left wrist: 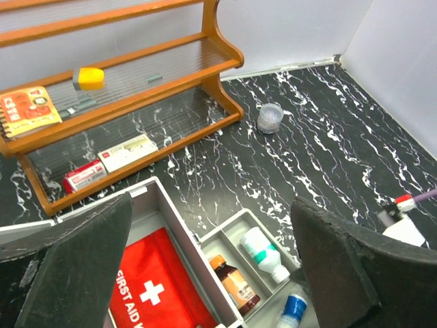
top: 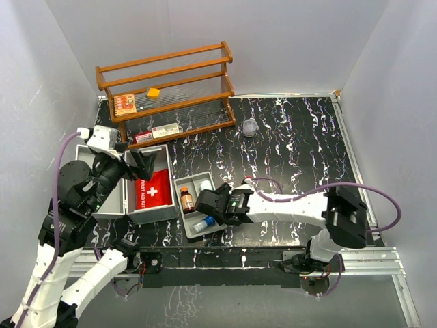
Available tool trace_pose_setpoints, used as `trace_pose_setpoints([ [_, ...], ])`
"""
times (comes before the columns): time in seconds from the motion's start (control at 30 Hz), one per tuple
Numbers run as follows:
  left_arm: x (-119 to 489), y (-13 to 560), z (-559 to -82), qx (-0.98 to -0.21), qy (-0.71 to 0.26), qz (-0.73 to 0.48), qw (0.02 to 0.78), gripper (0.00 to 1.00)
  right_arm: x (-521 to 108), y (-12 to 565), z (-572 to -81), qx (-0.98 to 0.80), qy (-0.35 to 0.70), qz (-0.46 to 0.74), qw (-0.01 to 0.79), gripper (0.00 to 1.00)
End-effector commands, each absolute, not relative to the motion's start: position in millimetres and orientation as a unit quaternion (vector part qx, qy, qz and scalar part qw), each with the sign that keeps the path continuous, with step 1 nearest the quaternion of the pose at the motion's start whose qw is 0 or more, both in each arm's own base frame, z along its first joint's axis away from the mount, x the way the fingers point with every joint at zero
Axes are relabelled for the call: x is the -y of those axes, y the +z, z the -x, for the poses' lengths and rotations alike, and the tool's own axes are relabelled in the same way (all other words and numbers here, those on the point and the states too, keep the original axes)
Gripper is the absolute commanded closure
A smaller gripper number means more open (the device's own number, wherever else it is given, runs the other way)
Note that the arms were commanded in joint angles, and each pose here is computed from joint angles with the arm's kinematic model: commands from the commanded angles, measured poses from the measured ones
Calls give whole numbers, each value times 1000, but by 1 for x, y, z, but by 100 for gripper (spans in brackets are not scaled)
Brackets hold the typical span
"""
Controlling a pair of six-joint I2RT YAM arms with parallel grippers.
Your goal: Organize the medicine kit
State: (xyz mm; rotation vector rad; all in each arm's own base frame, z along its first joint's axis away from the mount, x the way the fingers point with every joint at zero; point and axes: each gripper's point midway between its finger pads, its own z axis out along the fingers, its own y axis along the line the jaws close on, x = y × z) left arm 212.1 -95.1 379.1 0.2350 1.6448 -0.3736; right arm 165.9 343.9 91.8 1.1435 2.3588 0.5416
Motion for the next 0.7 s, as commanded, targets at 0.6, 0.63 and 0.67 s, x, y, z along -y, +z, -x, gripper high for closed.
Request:
trace_pose_setpoints([
  [0.6, 218, 248, -240, -863, -376, -6, 337, 28, -212, 141, -260, -858, 171, -269, 402, 55],
  [0.63, 223, 242, -240, -867, -374, 7, 329, 30, -209, 135, -261, -863, 168, -267, 394, 55],
  [0.67, 229, 235, -238, -873, -364, 11, 325, 32, -205, 129, -263, -866, 163, -271, 388, 55],
])
